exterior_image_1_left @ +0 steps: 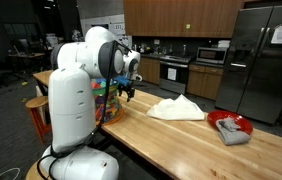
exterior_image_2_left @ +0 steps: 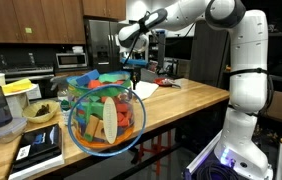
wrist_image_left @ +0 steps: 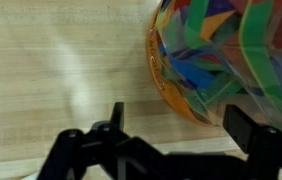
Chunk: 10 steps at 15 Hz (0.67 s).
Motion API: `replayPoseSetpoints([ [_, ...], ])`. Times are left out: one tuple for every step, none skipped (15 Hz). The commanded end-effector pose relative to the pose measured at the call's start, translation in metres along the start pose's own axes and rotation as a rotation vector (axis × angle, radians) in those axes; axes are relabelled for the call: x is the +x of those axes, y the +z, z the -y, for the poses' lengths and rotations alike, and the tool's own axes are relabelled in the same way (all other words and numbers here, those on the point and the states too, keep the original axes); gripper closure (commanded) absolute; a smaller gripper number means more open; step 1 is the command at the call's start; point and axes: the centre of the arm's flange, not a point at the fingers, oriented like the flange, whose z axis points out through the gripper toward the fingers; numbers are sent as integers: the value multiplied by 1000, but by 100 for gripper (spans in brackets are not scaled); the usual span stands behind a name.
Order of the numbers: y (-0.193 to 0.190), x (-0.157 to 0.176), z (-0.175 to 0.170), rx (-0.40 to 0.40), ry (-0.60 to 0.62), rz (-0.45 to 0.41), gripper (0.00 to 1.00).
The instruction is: Lift the blue plush block from the towel, put it in the bag and then move the bag to the left
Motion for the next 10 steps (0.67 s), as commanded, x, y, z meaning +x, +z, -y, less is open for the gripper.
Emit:
replayPoseSetpoints([
  [-8, 11, 24, -1, 1, 12, 0],
  [-9, 12, 27, 1, 1, 12, 0],
  [-9, 14, 30, 4, 1, 13, 0],
  [-10, 15, 32, 5, 0, 14, 0],
  [-10, 16, 33, 7, 0, 14, 0],
  [-11, 18, 34, 9, 2, 12, 0],
  [-10, 19, 34, 11, 7, 10, 0],
  [-10, 21, 31, 15, 15, 2, 0],
  [-10, 23, 29, 19, 23, -9, 0],
  [-12, 27, 24, 27, 41, -35, 0],
])
